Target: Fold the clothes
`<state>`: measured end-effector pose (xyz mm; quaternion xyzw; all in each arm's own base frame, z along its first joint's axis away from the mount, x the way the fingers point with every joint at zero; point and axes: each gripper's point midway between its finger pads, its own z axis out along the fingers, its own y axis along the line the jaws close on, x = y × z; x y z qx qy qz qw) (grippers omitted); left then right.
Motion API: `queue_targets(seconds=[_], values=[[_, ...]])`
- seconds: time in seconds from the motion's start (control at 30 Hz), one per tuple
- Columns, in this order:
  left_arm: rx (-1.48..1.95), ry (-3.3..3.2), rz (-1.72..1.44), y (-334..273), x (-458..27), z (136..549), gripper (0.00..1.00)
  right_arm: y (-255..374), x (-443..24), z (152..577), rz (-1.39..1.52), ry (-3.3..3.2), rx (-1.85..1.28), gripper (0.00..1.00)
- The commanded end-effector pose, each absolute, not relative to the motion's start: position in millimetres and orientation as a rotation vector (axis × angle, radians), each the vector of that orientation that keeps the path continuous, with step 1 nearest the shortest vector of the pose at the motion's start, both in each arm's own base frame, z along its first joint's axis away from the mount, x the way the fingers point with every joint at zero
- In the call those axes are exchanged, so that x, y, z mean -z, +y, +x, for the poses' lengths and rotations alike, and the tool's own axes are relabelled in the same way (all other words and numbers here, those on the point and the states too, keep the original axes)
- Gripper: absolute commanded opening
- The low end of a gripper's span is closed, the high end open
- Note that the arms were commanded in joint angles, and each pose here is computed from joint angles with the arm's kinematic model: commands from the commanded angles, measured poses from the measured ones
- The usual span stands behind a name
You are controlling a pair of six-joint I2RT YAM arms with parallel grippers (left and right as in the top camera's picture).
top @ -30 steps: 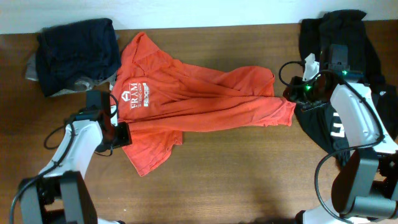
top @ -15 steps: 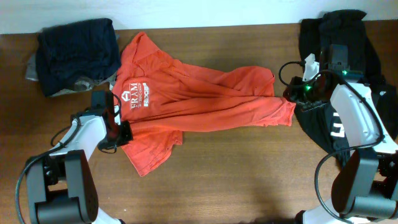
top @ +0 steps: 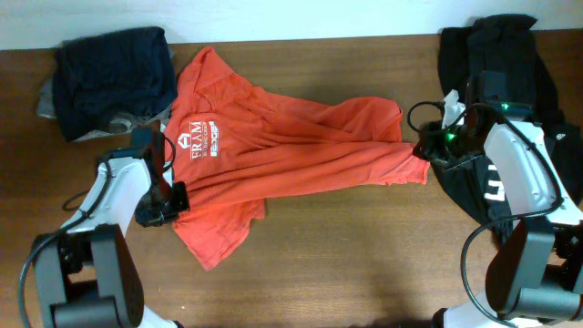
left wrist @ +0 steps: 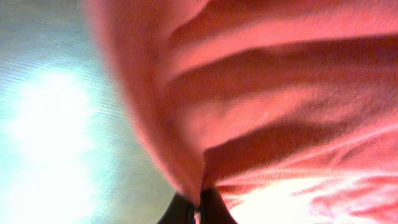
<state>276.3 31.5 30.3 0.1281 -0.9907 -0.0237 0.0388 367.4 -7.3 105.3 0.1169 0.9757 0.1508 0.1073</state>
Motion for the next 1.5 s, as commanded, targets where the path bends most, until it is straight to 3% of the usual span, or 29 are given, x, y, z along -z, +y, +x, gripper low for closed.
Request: queue_targets(seconds=[0.0,0.3,0.63,0.9,1.27,1.3,1.33,1.37,1.47], values=[[0.185,-3.108,0.434,50.6,-59.1,281.8,0.01,-15.2,-112.1,363.4,0.371,2.879,-0.396,0.38],[0.202,-3.194,0.647,80.7,-112.2,264.0,0.01,-15.0,-106.4,338.3,0.418,2.982,-0.378,0.45],[0.187,-3.455,0.755,83.2,-172.3,273.0,0.01,3.8,-84.3,317.5,0.465,3.036,-0.524,0.45],[0.107,-3.497,0.744,77.0,-174.3,283.9,0.01,44.7,-60.1,305.5,0.367,3.038,-0.719,0.45],[0.109,-3.512,0.747,77.8,-175.8,287.1,0.01,92.7,-45.3,297.5,0.167,3.063,-0.721,0.46],[0.11,-3.512,0.748,77.9,-175.9,287.2,0.01,95.0,-45.2,296.7,0.155,3.066,-0.721,0.41],[0.111,-3.512,0.748,78.0,-175.9,287.2,0.01,95.9,-45.2,295.8,0.155,3.07,-0.719,0.12],[0.116,-3.512,0.749,78.5,-176.0,287.2,0.01,95.3,-44.9,294.2,0.172,3.079,-0.716,0.04],[0.116,-3.512,0.748,78.5,-176.1,287.2,0.01,87.8,-46.4,286.0,0.219,3.112,-0.698,0.04]])
